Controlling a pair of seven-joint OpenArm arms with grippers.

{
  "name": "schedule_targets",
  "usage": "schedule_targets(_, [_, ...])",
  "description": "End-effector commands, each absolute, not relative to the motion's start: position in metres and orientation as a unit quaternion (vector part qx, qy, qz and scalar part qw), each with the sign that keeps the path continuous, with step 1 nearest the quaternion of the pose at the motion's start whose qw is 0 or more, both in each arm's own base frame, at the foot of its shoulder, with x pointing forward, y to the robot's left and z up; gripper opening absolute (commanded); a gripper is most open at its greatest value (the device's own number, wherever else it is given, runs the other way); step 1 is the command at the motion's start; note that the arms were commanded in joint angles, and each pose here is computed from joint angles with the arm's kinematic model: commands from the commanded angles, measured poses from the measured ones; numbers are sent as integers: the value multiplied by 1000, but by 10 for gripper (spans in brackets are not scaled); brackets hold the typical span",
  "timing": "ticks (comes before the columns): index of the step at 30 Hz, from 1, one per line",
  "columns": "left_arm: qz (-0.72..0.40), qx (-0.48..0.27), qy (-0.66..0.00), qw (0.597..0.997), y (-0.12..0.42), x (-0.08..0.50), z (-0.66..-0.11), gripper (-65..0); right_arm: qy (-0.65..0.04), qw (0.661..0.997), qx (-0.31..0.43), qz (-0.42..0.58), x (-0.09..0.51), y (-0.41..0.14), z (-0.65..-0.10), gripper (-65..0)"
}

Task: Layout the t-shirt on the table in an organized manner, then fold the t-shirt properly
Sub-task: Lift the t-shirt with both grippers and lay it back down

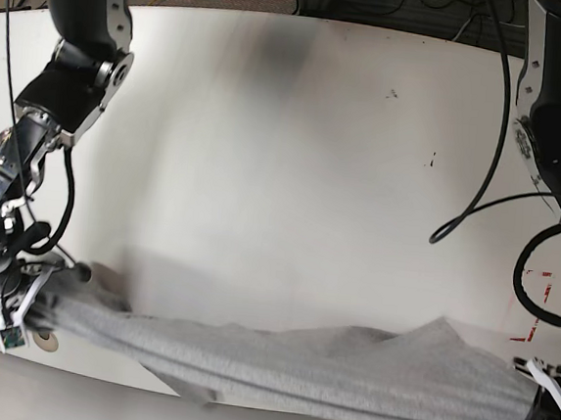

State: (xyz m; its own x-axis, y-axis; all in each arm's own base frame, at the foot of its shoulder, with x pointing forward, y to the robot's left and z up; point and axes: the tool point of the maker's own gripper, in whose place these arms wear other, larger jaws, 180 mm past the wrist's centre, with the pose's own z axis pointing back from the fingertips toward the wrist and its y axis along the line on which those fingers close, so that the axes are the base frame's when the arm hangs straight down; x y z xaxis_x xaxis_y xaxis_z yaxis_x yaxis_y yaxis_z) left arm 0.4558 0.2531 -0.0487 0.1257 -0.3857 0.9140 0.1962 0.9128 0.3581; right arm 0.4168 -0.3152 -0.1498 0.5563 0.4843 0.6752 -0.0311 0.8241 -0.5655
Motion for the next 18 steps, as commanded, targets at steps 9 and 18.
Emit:
schedule_targets(9, [-176,78,-582,790,272,398,-130,-650,-364,894,-239,105,345,-335,-244,-650])
schedule_targets(18, [-135,39,-514,846,294,345,-207,-650,-316,923,-190,106,291,-314,-317,-650])
